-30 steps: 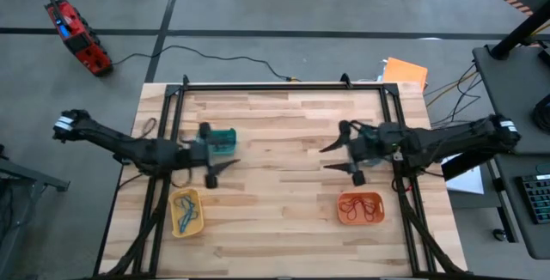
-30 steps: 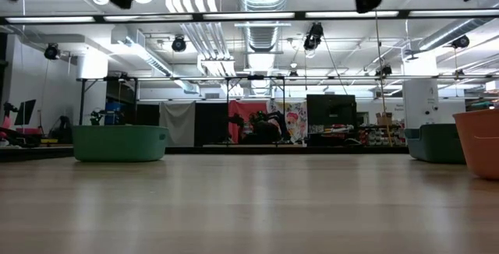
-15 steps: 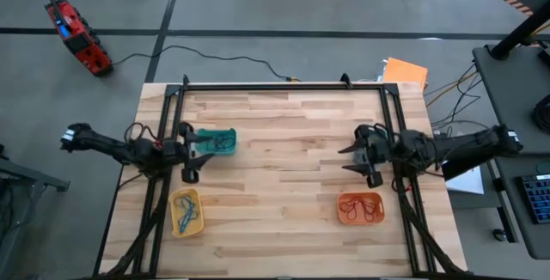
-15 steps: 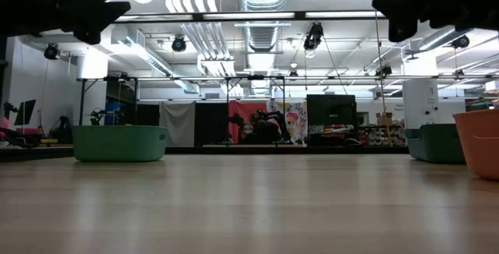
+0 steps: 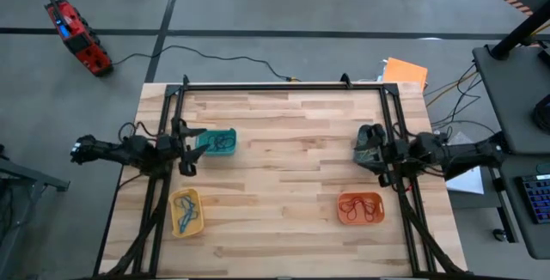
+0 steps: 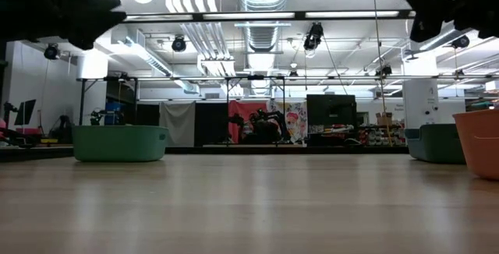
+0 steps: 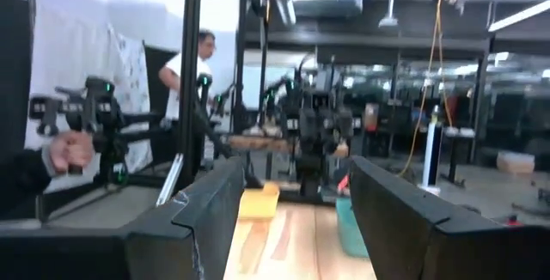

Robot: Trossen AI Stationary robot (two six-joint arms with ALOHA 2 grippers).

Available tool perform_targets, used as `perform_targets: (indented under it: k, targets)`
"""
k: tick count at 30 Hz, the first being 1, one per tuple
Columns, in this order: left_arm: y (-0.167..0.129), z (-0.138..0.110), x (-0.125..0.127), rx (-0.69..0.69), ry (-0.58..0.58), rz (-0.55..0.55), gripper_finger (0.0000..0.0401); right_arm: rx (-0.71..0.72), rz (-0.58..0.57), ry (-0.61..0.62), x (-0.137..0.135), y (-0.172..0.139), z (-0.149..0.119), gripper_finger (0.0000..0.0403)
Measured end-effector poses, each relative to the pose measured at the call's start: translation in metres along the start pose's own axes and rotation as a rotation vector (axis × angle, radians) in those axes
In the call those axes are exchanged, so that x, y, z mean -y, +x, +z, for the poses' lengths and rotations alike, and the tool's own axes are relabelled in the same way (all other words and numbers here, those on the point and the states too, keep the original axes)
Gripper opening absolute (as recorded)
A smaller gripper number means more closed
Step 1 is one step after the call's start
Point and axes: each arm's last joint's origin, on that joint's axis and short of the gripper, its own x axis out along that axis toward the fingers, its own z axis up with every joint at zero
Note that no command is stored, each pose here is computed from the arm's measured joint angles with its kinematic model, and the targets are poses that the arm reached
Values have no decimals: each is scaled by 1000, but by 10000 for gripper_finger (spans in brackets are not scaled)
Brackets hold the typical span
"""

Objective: Sort rubber bands into baskets
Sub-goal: Return to Home Position

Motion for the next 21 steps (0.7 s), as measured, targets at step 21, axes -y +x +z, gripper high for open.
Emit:
perform_targets:
  k: [21]
  targets:
    - [3,-16,-9,-115,94,-50,223,-70,-26,-25,0,-4,-6,206]
